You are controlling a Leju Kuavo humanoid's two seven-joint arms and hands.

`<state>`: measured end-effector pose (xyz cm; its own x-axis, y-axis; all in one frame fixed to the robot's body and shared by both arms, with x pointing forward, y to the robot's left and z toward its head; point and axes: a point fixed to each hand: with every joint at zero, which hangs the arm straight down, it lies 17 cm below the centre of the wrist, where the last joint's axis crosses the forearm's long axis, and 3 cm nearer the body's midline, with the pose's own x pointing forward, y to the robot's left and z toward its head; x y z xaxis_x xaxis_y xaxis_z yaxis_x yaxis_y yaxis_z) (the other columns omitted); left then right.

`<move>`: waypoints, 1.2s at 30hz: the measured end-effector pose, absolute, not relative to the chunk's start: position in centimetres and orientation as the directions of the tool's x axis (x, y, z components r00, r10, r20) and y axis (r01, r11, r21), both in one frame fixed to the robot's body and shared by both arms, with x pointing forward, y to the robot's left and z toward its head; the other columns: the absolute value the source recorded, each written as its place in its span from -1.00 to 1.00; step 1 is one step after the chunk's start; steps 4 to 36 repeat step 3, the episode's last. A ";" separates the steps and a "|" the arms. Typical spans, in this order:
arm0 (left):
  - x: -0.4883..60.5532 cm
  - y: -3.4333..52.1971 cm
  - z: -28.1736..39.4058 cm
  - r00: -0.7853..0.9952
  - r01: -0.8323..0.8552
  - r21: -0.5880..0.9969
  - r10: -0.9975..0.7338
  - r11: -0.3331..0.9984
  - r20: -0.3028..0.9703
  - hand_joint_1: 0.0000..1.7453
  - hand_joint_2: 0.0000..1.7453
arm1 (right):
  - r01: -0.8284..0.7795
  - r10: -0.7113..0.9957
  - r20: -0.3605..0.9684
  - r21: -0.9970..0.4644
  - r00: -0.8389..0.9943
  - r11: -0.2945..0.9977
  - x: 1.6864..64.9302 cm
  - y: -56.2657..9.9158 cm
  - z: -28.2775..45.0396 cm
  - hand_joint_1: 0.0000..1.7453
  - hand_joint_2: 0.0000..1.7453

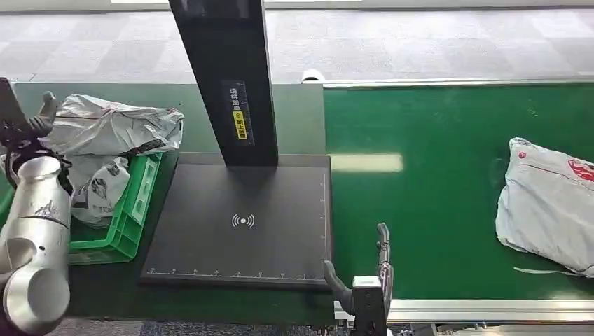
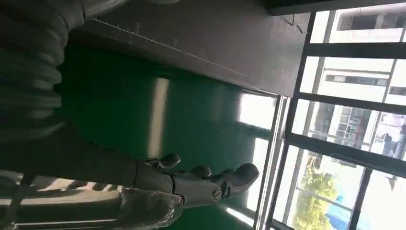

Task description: Moved the parcel from conveyor to table for the left to box.

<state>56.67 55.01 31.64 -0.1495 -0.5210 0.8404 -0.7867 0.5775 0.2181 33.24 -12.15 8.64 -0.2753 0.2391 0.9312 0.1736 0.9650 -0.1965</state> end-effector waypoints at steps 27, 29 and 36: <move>54.4 56.1 34.8 -0.249 -0.835 0.090 -0.520 0.543 0.817 -1.00 1.00 | 0.175 0.244 0.929 -0.200 -0.278 0.964 33.2 -12.2 8.5 -1.00 1.00; 54.4 56.1 34.8 -0.249 -0.835 0.090 -0.520 0.543 0.817 -1.00 1.00 | 0.175 0.244 0.929 -0.200 -0.278 0.964 33.2 -12.2 8.5 -1.00 1.00; 54.4 56.1 34.8 -0.249 -0.835 0.090 -0.520 0.543 0.817 -1.00 1.00 | 0.175 0.244 0.929 -0.200 -0.278 0.964 33.2 -12.2 8.5 -1.00 1.00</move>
